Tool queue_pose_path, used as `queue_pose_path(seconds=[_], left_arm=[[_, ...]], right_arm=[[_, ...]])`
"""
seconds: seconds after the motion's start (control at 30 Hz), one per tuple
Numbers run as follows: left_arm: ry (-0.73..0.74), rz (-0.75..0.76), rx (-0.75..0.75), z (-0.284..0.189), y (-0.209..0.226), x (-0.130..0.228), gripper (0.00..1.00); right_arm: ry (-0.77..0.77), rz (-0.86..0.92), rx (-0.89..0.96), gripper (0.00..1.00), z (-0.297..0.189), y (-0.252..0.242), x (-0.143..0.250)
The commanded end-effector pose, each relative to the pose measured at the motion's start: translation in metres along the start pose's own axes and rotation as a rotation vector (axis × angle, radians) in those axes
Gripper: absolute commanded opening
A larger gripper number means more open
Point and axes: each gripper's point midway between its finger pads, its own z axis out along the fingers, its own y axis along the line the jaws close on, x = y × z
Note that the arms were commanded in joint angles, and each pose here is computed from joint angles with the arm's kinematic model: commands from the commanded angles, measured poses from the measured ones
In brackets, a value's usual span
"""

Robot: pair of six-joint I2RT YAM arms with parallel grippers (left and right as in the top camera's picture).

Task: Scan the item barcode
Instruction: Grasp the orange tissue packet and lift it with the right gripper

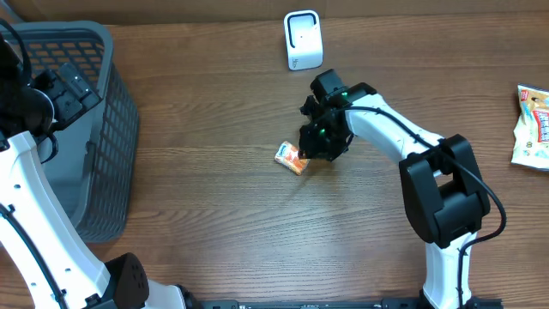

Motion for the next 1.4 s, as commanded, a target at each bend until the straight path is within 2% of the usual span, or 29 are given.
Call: queue_pose_path(seconds=[0.0,0.1,0.2,0.37,0.57,0.8,0.93,0.97,1.07,1.13,1.27,1.37], left_arm=[[-0.002,0.014,-0.008,0.001,0.001,0.0,1.0],[-0.002,0.014,-0.008,0.001,0.001,0.0,1.0],[-0.002,0.014,-0.008,0.001,0.001,0.0,1.0],[-0.002,0.014,-0.008,0.001,0.001,0.0,1.0],[-0.002,0.014,-0.008,0.001,0.001,0.0,1.0],[-0.002,0.014,-0.008,0.001,0.001,0.0,1.0],[-0.002,0.014,-0.008,0.001,0.001,0.0,1.0],[-0.002,0.014,-0.008,0.001,0.001,0.0,1.0],[-0.002,0.014,-0.008,0.001,0.001,0.0,1.0],[-0.002,0.014,-0.008,0.001,0.001,0.0,1.0],[-0.002,0.014,-0.008,0.001,0.001,0.0,1.0],[-0.002,0.014,-0.008,0.001,0.001,0.0,1.0]], right_arm=[[-0.014,-0.193,-0.089,0.38,-0.006,0.021,-0.003],[-0.026,-0.247,-0.041,0.43,-0.006,0.013,-0.006],[-0.054,-0.299,0.036,0.43,-0.006,0.001,-0.015],[-0.095,-0.43,0.046,0.43,-0.007,0.003,-0.025],[-0.11,-0.453,0.044,0.42,-0.003,0.003,-0.03],[-0.029,-0.454,-0.081,0.42,0.024,0.023,-0.011],[-0.01,-0.465,-0.062,0.42,0.032,0.026,-0.006],[-0.008,-0.435,-0.03,0.41,0.035,0.021,-0.007],[-0.018,-0.326,0.045,0.17,0.041,0.007,-0.013],[-0.023,-0.284,0.044,0.09,0.04,0.006,-0.014],[-0.028,-0.152,0.031,0.04,0.037,0.004,-0.016],[0.0,-0.113,-0.176,0.04,0.026,0.027,-0.012]])
